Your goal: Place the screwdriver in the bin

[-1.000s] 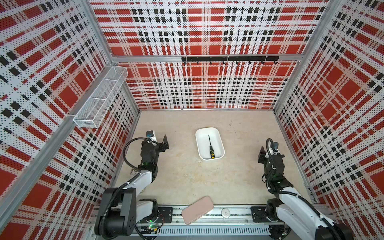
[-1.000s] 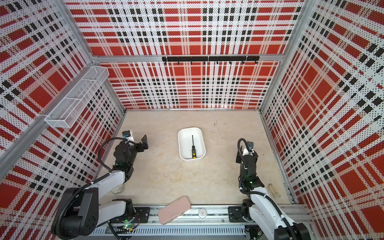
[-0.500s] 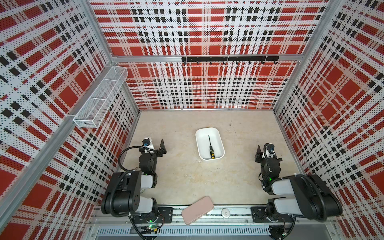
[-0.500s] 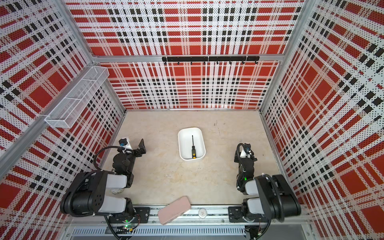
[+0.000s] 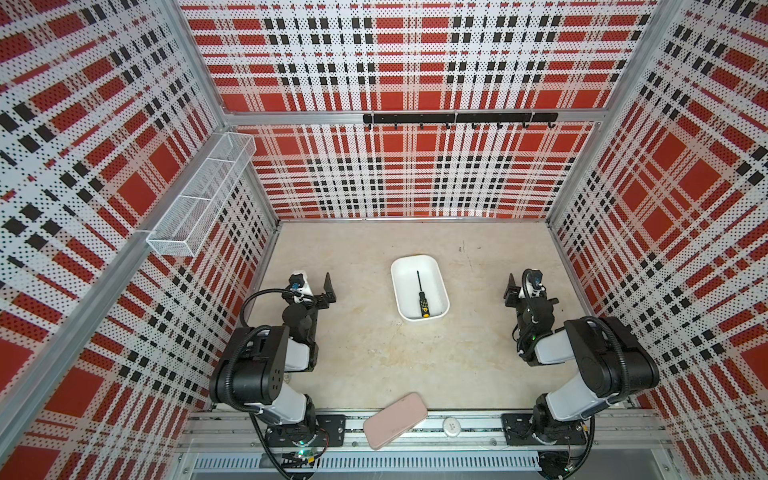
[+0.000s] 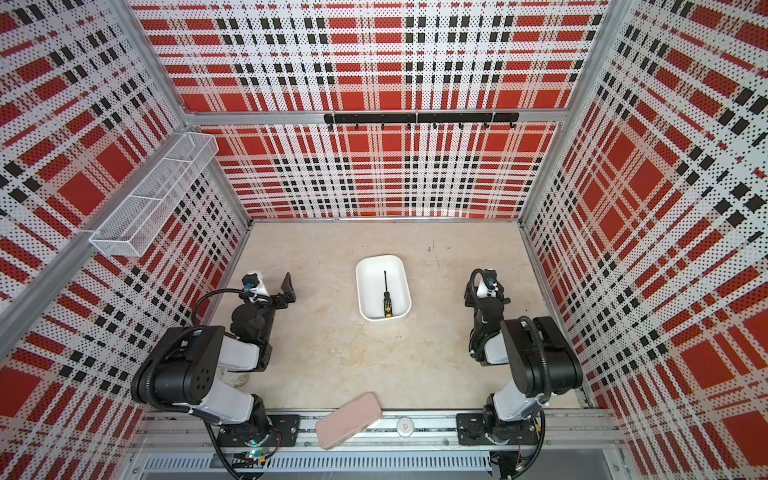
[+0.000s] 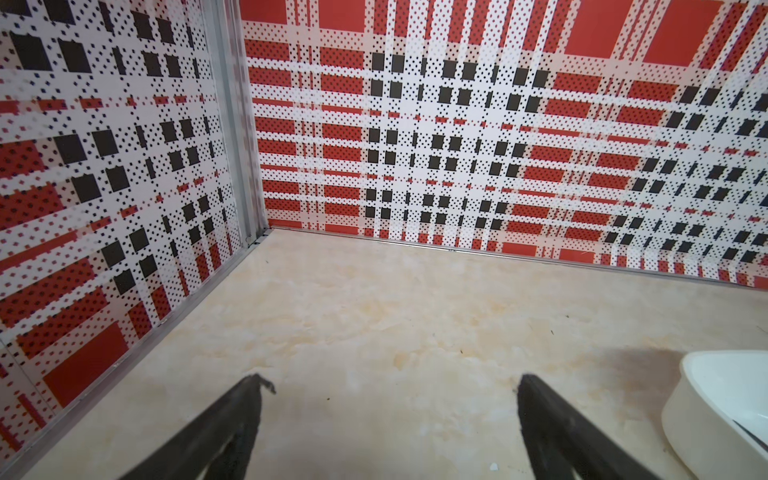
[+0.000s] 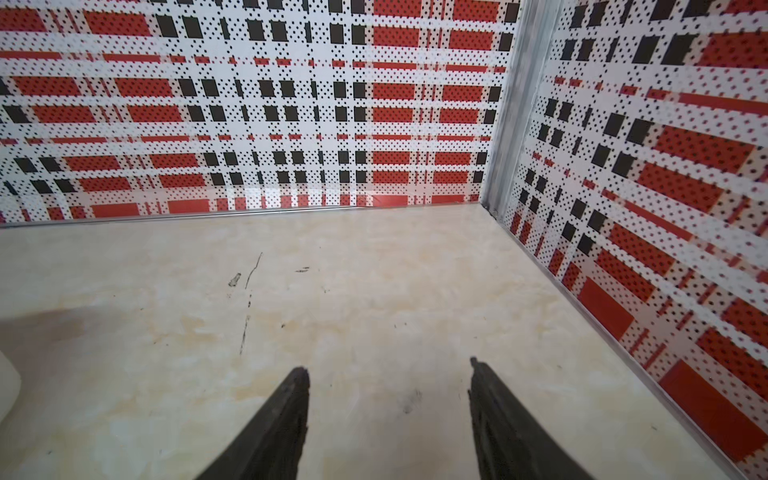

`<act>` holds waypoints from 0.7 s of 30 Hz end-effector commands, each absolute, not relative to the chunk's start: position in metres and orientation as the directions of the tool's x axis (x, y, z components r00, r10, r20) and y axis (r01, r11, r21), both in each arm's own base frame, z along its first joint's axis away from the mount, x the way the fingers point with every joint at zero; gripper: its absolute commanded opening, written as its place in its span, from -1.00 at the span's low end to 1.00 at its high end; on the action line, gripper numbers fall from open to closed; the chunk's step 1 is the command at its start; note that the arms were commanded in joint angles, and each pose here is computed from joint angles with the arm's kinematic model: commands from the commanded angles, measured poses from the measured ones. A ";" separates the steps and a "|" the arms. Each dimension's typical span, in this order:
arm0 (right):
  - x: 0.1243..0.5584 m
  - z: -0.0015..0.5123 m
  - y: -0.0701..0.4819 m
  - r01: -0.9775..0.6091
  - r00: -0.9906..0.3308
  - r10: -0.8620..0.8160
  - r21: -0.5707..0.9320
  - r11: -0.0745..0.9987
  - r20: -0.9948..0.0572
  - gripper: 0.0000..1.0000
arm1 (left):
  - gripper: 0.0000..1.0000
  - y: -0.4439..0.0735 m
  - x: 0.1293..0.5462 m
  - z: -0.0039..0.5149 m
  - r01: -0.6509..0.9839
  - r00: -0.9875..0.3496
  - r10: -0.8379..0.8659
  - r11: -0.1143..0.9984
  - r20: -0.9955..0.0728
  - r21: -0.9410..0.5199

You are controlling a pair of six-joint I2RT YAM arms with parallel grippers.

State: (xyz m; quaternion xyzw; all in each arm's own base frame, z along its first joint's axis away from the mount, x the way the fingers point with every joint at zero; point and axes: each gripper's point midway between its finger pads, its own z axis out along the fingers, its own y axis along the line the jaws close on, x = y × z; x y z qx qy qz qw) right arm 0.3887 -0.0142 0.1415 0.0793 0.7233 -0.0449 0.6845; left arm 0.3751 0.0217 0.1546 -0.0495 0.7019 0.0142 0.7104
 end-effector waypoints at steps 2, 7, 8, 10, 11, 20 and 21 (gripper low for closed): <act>0.388 0.129 -0.020 0.177 -0.110 0.073 0.053 0.983 -0.991 0.50 | 0.96 0.030 0.376 0.157 -0.143 0.028 -0.033 0.989 -0.999 -0.037; 0.388 0.130 -0.020 0.178 -0.106 0.072 0.052 0.983 -0.992 0.63 | 0.96 0.030 0.376 0.157 -0.145 0.029 -0.032 0.989 -0.999 -0.036; 0.388 0.130 -0.020 0.178 -0.106 0.071 0.051 0.983 -0.992 0.71 | 0.96 0.029 0.376 0.157 -0.144 0.029 -0.032 0.989 -0.999 -0.036; 0.388 0.131 -0.020 0.177 -0.104 0.072 0.053 0.983 -0.992 1.00 | 0.96 0.029 0.376 0.158 -0.145 0.031 -0.032 0.989 -0.999 -0.036; 0.387 0.130 -0.020 0.178 -0.106 0.070 0.050 0.983 -0.992 1.00 | 0.96 0.029 0.375 0.158 -0.144 0.031 -0.031 0.989 -0.999 -0.036; 0.388 0.130 -0.020 0.176 -0.106 0.068 0.049 0.983 -0.992 1.00 | 0.96 0.029 0.375 0.158 -0.144 0.032 -0.032 0.989 -0.999 -0.036; 0.388 0.129 -0.019 0.175 -0.108 0.068 0.048 0.983 -0.992 1.00 | 0.96 0.029 0.375 0.158 -0.144 0.032 -0.031 0.989 -0.999 -0.036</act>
